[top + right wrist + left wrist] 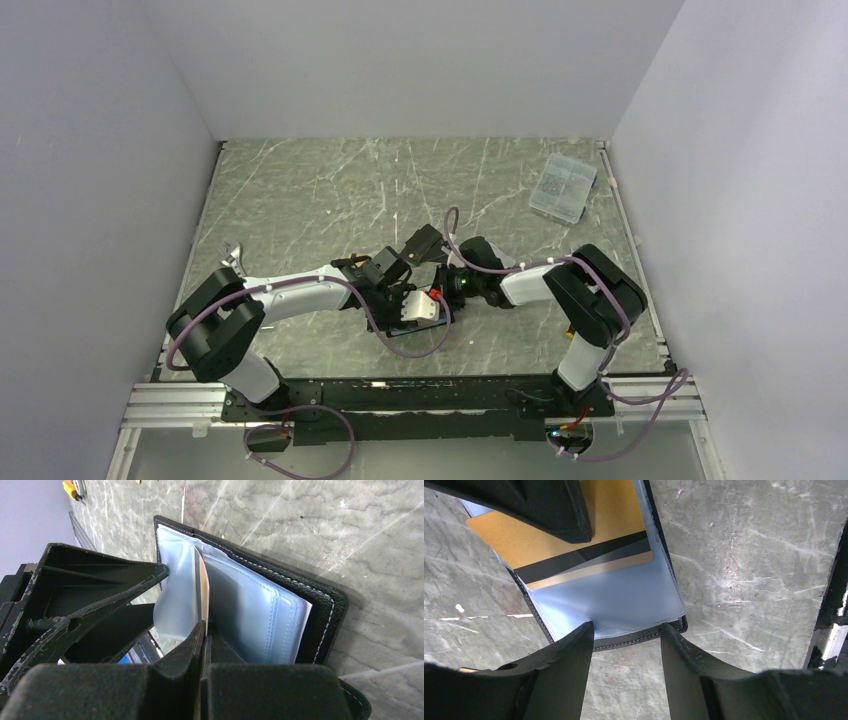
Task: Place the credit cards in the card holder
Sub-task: Insert the credit card into the card holder.
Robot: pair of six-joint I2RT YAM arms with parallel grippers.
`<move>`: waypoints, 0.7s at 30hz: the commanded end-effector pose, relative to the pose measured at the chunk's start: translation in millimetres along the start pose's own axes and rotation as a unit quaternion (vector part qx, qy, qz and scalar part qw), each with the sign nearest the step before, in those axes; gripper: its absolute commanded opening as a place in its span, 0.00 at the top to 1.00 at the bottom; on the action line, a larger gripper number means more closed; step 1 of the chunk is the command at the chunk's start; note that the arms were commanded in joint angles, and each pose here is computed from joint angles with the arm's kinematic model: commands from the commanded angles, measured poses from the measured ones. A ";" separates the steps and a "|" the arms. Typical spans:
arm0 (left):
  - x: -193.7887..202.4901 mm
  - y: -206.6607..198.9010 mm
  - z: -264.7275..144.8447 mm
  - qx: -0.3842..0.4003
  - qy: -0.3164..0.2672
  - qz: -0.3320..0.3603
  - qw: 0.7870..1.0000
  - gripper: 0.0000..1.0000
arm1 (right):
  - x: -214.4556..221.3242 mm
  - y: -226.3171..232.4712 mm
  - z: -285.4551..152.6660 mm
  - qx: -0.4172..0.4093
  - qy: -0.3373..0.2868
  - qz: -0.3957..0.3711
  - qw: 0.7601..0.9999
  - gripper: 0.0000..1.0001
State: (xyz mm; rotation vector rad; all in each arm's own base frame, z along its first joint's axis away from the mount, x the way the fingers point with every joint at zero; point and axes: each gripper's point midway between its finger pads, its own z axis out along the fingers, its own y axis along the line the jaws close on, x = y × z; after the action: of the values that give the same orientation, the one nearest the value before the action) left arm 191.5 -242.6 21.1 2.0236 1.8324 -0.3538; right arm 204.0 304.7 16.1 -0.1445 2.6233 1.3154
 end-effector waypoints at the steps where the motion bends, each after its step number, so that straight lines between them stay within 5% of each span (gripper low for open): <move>1: 6.7 9.5 3.3 -0.018 0.018 0.005 1.000 0.45 | 27.8 -55.1 -4.2 0.114 0.031 0.020 0.993 1.00; 11: 7.1 8.0 3.7 -0.014 0.020 0.001 1.000 0.47 | 19.3 -55.7 -21.6 0.144 -0.035 0.049 0.988 1.00; 21: 4.6 8.3 2.4 -0.012 0.017 0.001 1.000 0.49 | 28.1 -55.8 -16.6 0.138 -0.028 0.060 0.988 1.00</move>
State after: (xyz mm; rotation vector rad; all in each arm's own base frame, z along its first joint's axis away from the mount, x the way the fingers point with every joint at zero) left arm 194.1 -245.3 21.5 2.0195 1.8253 -0.3509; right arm 202.9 289.4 18.8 0.0209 2.6199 1.1895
